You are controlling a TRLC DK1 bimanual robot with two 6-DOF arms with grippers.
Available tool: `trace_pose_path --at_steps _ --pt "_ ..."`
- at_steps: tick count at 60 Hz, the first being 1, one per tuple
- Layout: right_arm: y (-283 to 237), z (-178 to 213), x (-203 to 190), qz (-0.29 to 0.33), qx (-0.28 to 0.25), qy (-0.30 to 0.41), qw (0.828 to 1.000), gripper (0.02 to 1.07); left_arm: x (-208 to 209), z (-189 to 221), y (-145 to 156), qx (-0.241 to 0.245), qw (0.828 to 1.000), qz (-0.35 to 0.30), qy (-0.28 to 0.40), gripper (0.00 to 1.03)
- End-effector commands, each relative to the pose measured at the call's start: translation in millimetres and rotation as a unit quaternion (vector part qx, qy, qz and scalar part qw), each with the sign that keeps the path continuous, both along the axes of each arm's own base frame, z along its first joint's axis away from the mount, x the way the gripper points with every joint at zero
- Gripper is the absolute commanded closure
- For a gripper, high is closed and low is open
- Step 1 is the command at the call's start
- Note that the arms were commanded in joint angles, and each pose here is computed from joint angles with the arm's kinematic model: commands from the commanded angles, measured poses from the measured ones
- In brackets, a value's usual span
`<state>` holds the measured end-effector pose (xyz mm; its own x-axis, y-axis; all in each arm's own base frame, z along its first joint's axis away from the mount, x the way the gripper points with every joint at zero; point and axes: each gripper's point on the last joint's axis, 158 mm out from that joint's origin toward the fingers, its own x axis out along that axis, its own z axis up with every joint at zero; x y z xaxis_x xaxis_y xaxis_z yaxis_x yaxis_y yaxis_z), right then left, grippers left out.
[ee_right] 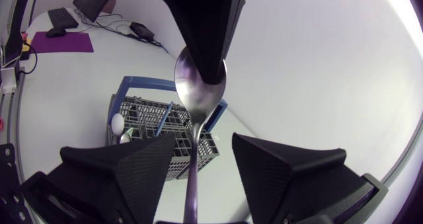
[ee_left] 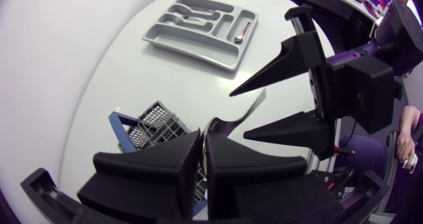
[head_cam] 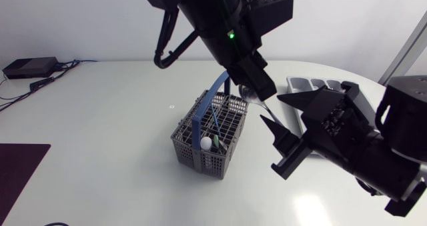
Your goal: Unload the cutlery basket into the drawer organizer.
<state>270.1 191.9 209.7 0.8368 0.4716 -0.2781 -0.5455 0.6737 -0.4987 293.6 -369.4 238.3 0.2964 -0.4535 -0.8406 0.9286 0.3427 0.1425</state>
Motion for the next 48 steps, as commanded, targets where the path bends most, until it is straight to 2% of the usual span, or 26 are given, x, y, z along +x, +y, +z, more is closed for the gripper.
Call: trace_pose_path --at_steps 1,8,18,26,34,40,44,48 --pt "-1 -11 4 -0.004 -0.017 -0.004 1.000 0.63 6 7 -4 -0.017 1.000 0.011 0.004 1.00" --pt "0 -16 6 -0.007 -0.022 -0.002 1.000 0.66 7 4 -3 -0.014 1.000 0.012 0.006 1.00" --pt "0 -24 8 -0.008 -0.029 0.003 1.000 0.79 8 2 -3 -0.014 1.000 0.012 0.009 1.00" --pt "0 -25 9 -0.011 -0.029 0.001 1.000 0.80 8 0 -2 -0.012 1.000 0.012 0.012 1.00" --pt "0 -26 9 -0.012 -0.030 0.001 0.999 0.88 7 -1 -3 -0.014 1.000 0.010 0.015 1.00" --pt "0 -25 10 -0.013 -0.030 0.000 0.999 0.89 7 -3 -3 -0.012 1.000 0.010 0.017 1.00" --pt "0 -26 10 -0.014 -0.032 0.001 0.999 0.94 7 -4 -3 -0.011 1.000 0.009 0.018 1.00" --pt "1 -28 10 -0.013 -0.034 0.003 0.999 0.96 6 -5 -3 -0.011 1.000 0.008 0.020 1.00"
